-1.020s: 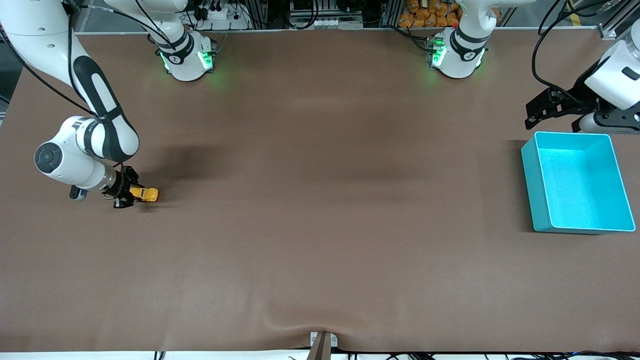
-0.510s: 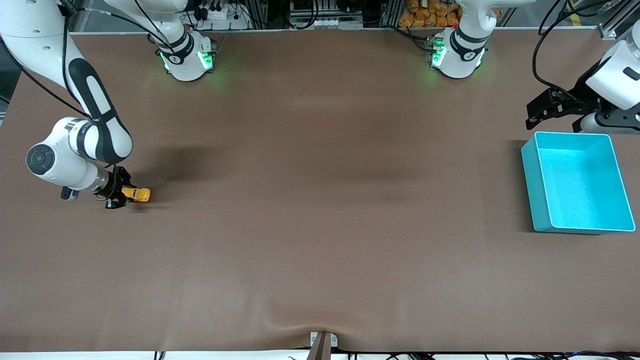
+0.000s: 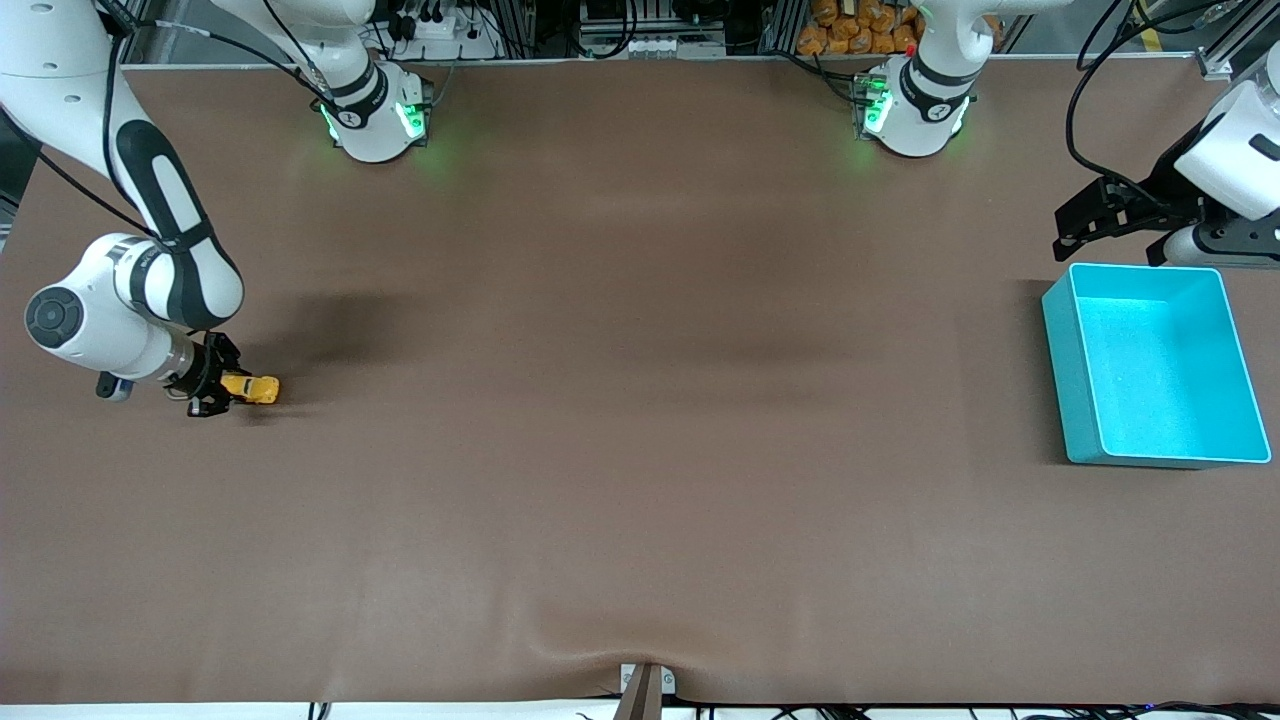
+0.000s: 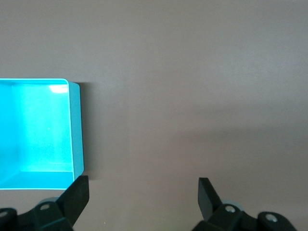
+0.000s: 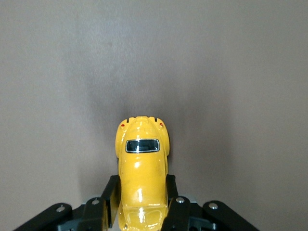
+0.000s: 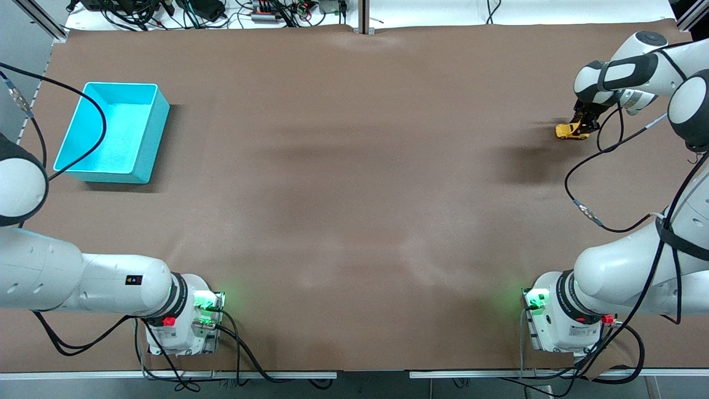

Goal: Wind and store yellow beetle car
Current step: 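Drag the held car backward along the table with the right gripper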

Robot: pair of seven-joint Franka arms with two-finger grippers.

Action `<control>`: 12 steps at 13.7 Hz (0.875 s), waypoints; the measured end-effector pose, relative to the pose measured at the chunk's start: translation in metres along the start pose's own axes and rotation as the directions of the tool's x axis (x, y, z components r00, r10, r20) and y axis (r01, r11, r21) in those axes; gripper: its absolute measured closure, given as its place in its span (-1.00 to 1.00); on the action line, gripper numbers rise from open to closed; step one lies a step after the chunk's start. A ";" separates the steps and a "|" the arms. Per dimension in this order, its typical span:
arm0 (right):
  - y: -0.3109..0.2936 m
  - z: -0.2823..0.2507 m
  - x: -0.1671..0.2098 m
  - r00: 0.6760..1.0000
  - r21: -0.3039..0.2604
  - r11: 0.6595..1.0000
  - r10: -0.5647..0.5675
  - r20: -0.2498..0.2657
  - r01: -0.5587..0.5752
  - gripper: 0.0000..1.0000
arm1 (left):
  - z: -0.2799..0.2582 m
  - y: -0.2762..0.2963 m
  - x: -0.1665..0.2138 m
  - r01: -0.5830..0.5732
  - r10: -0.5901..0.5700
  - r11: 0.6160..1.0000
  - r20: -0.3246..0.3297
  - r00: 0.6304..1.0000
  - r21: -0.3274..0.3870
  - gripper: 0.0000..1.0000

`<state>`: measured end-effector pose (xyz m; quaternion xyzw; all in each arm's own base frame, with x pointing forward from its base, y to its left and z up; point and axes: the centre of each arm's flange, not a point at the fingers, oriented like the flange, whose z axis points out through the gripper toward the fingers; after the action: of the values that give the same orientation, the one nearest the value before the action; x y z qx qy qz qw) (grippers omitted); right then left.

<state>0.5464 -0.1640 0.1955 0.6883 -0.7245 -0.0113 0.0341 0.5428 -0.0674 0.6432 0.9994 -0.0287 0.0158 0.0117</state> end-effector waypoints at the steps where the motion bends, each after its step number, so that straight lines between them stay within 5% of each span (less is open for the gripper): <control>1: 0.001 0.000 0.007 1.000 0.004 1.000 -0.001 -0.003 0.001 0.15 | 0.000 0.000 0.000 0.000 0.000 1.000 0.000 1.000 0.000 -1.00; 12: 0.003 0.002 0.073 0.999 0.031 0.998 -0.049 -0.024 0.050 0.15 | 0.000 -0.002 0.000 0.003 -0.003 1.000 0.000 1.000 0.000 -1.00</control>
<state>0.5398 -0.2363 0.1958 0.7065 -0.7070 0.0073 0.0312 0.5432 -0.0659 0.6431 0.9994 -0.0273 0.0159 0.0117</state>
